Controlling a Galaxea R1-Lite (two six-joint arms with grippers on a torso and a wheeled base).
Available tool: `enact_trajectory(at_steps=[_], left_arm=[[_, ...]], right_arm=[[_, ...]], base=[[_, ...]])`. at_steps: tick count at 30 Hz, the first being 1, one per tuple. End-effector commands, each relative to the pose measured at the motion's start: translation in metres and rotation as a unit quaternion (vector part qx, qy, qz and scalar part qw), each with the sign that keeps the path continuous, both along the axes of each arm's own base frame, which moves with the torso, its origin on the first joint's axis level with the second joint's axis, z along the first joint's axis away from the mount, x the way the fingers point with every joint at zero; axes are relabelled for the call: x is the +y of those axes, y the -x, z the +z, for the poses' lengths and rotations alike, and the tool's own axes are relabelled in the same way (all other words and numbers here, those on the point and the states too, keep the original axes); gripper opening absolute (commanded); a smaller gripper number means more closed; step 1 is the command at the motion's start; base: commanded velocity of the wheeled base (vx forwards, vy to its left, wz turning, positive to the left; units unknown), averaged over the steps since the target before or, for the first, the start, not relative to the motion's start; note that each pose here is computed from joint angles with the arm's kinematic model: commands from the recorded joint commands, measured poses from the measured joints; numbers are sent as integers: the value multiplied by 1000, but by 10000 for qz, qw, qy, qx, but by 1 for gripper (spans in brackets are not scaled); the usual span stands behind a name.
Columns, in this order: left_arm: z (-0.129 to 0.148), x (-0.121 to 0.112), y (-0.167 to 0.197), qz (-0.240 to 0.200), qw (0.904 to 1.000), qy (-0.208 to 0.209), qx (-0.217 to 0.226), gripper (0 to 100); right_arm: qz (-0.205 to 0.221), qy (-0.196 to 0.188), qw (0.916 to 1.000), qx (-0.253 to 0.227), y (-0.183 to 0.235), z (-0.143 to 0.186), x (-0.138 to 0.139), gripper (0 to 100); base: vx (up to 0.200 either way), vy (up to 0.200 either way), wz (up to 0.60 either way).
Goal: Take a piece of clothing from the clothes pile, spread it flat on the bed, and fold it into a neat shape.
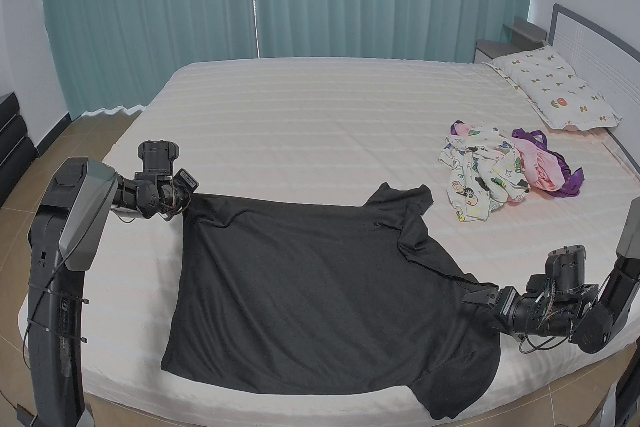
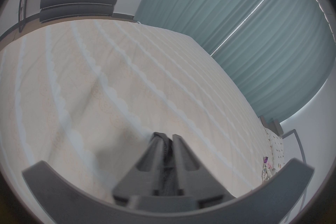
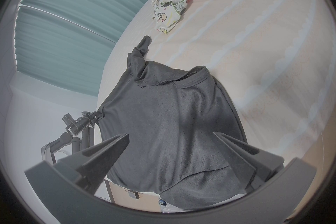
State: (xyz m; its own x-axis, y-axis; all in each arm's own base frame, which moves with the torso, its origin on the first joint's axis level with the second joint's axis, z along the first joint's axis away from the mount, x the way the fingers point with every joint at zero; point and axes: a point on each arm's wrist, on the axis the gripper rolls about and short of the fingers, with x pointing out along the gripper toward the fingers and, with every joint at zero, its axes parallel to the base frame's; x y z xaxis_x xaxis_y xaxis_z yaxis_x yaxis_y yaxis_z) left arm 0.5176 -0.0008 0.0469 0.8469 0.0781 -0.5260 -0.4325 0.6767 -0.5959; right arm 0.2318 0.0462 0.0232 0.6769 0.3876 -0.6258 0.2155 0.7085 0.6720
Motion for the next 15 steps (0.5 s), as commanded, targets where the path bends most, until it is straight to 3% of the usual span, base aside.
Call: enact_trajectory(at_steps=[1, 7, 9, 11, 15], left_arm=[[-4, 7, -1, 67, 10000, 3, 19, 100], [-5, 5, 1, 51, 9999, 58, 154, 100], [8, 6, 5, 199, 9993, 277, 133, 100], [42, 6, 17, 320, 9975, 623, 102, 100], [71, 5, 46, -30, 9948, 992, 208, 100]], right_arm=[[3, -2, 10000, -4, 0, 0, 0, 100], [3, -6, 10000, -27, 0, 1, 0, 100], [-29, -27, 9998, -177, -2, 5, 0, 100], [-68, -60, 9992, -395, -5, 9, -1, 100], [-68, -122, 9987, -482, -10, 8, 2, 100]], base=[[0, 0, 0], [0, 0, 0], [0, 0, 0], [0, 0, 0], [0, 0, 0]])
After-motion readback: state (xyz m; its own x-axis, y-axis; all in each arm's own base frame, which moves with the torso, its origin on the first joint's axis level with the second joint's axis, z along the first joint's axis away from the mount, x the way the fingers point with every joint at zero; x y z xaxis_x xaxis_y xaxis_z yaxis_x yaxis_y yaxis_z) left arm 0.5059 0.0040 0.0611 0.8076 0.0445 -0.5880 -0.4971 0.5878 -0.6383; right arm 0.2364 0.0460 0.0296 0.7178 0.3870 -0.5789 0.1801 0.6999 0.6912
